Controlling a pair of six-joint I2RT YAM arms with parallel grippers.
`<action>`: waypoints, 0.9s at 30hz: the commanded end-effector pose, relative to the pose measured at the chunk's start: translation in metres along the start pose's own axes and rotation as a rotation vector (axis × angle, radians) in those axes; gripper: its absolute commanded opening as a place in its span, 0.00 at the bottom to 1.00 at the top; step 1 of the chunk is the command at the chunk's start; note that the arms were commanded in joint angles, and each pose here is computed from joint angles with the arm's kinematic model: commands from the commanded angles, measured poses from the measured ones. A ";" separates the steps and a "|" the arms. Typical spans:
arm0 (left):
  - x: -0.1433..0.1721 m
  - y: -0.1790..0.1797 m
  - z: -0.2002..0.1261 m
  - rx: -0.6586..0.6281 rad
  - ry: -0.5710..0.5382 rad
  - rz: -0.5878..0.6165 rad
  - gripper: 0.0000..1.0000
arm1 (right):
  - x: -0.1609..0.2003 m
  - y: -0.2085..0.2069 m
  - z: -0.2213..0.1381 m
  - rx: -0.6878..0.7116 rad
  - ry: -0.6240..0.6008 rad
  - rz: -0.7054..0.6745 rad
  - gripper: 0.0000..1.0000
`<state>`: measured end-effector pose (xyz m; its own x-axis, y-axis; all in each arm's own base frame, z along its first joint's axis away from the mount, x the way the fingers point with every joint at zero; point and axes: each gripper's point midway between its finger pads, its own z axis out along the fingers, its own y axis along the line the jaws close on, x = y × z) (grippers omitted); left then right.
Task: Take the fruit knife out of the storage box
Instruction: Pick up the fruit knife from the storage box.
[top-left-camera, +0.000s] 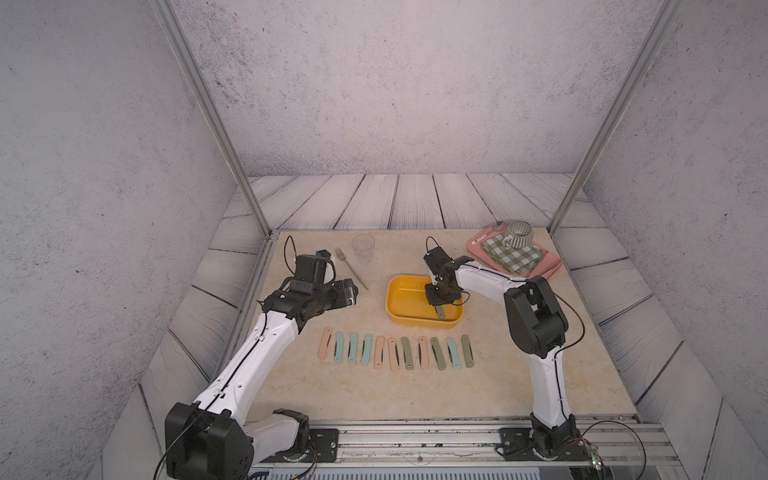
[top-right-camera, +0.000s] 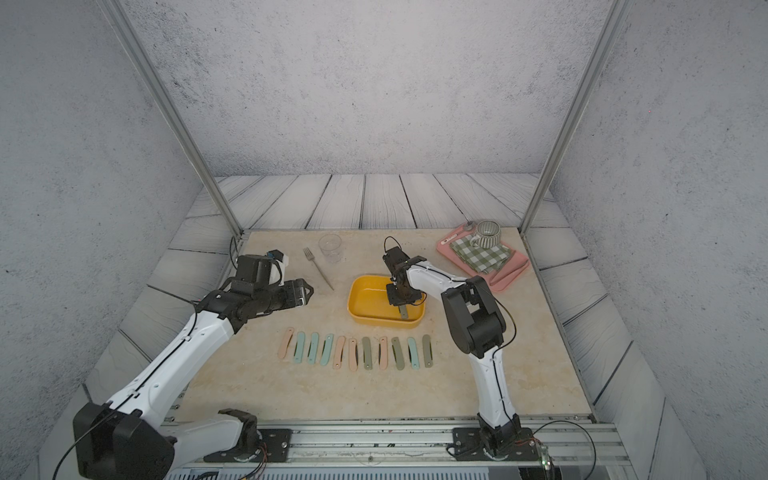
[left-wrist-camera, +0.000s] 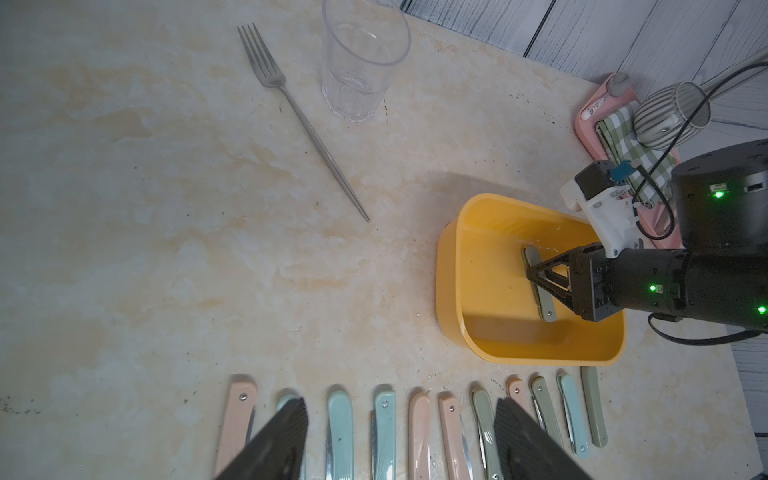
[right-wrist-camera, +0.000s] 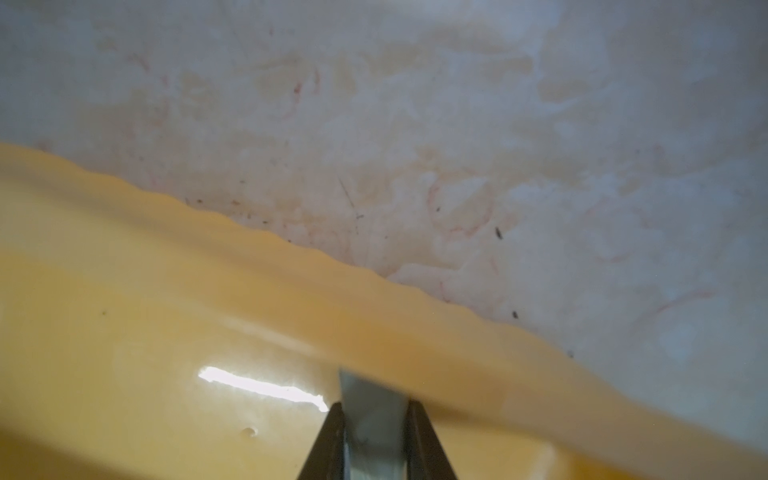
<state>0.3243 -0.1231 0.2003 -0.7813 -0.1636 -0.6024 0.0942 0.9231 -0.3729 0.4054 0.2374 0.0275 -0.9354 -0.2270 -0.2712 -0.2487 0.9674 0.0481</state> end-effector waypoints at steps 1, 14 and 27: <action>0.001 -0.002 0.000 0.012 -0.007 0.004 0.75 | 0.005 -0.003 0.000 0.005 0.012 0.005 0.18; 0.001 -0.001 -0.001 0.004 -0.009 0.019 0.76 | -0.015 0.001 -0.028 -0.011 -0.053 0.008 0.02; 0.004 -0.004 0.003 0.021 0.024 0.059 0.91 | -0.034 0.006 -0.083 -0.039 -0.147 0.002 0.00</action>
<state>0.3235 -0.1247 0.1988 -0.7826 -0.1282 -0.6092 0.1266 0.9253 -0.3575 0.4163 0.2440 0.0885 -0.9032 -0.2084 -0.3753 -0.2559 0.9633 0.0808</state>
